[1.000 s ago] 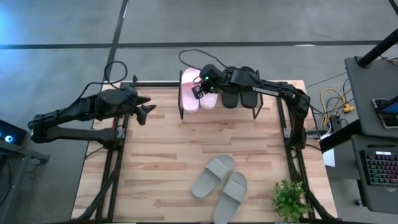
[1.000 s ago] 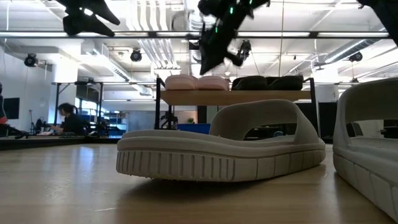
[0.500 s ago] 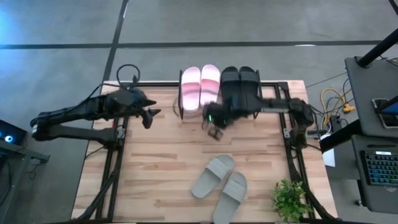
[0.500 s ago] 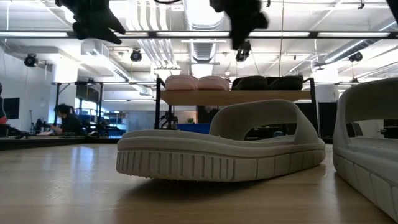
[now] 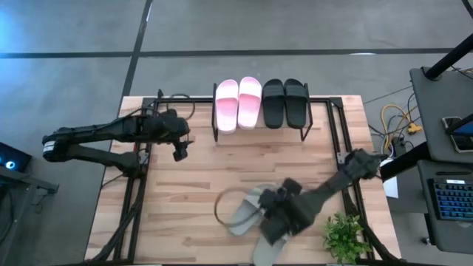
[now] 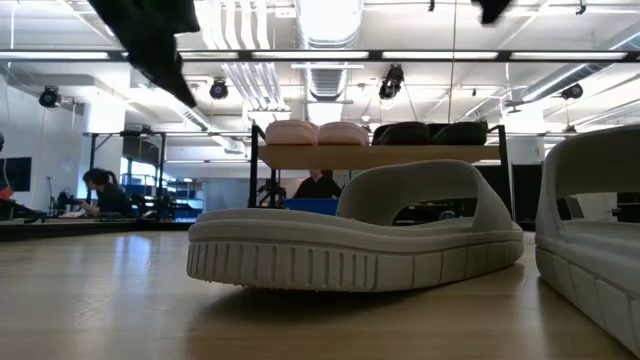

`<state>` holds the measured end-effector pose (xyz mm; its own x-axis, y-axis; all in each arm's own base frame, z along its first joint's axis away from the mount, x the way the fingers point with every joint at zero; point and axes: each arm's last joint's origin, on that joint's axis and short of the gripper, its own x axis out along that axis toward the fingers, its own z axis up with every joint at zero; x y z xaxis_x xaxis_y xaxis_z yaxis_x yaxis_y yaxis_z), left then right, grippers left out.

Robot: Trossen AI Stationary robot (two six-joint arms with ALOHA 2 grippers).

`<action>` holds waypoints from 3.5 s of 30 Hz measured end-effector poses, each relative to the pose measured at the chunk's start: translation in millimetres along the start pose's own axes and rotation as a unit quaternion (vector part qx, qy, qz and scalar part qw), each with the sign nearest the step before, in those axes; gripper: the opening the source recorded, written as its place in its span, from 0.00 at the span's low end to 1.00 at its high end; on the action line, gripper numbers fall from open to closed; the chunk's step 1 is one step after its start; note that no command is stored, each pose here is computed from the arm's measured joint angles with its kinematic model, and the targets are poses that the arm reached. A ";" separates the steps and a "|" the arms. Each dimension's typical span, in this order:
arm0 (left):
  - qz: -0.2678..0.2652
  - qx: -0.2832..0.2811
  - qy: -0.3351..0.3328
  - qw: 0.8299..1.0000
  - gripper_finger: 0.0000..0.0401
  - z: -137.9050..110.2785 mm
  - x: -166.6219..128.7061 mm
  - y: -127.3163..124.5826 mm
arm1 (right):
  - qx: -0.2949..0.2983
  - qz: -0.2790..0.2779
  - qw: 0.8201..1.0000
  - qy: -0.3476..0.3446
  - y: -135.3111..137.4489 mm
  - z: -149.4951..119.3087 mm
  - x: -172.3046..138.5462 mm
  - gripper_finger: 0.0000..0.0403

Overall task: Pick and place slides into the shelf
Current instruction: Move the left gray slide from the bottom of the table to the center of the table, then move the right gray slide from the bottom of the table to the center of the table

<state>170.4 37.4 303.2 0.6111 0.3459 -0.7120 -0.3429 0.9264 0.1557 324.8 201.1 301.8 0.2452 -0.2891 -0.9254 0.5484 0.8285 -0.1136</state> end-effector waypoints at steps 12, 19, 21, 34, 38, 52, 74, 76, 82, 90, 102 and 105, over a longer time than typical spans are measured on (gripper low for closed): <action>-0.029 0.028 -0.013 0.999 0.52 -12.5 -23.2 -7.2 | 0.020 -0.098 0.995 -0.005 66.3 -35.1 90.2 0.57; -0.033 -0.017 -0.037 0.999 0.52 -24.6 -38.2 -2.1 | 0.049 -0.135 0.989 -0.031 67.2 -25.2 110.5 0.56; -0.032 -0.028 -0.033 0.999 0.52 -30.8 -39.0 -1.3 | 0.055 -0.144 0.987 -0.036 64.3 -22.4 115.8 0.57; -0.029 -0.038 -0.013 0.999 0.52 -49.6 -31.1 -1.8 | 0.006 -0.210 0.978 -0.014 31.7 3.6 164.5 0.28; -0.027 -0.045 -0.004 0.999 0.52 -51.5 -27.0 -2.9 | -0.062 -0.242 0.968 -0.026 17.5 23.0 173.1 0.06; -0.011 -0.059 0.000 0.998 0.52 -51.2 -23.8 -3.0 | -0.135 -0.384 0.913 -0.029 -54.6 78.6 206.3 0.12; -0.009 -0.055 0.019 0.998 0.52 -48.4 -15.7 -5.7 | -0.164 -0.329 0.930 -0.010 -44.7 84.7 202.5 0.45; -0.009 -0.054 0.021 0.998 0.52 -48.1 -14.8 -6.0 | -0.163 -0.312 0.936 -0.006 -38.5 82.4 198.3 0.45; -0.008 -0.053 0.021 0.998 0.52 -46.4 -12.4 -6.9 | -0.160 -0.294 0.942 0.017 -35.1 74.0 200.9 0.45; -0.010 -0.068 0.010 0.998 0.52 -45.0 -13.5 -6.7 | -0.108 -0.194 0.971 0.088 -36.4 83.8 186.0 0.46; -0.012 -0.072 0.002 0.997 0.52 -43.2 -13.3 -7.0 | -0.123 -0.080 0.983 0.108 -28.2 92.4 129.9 0.46; -0.011 -0.071 0.003 0.997 0.52 -42.4 -12.0 -7.3 | -0.142 -0.132 0.980 0.048 -29.0 88.4 118.4 0.46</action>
<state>135.3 20.2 281.6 0.6159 0.3248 -0.7178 -0.4278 0.9029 0.0415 408.6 100.5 227.5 0.0408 -0.4763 -0.8783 0.3350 0.8347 -0.4371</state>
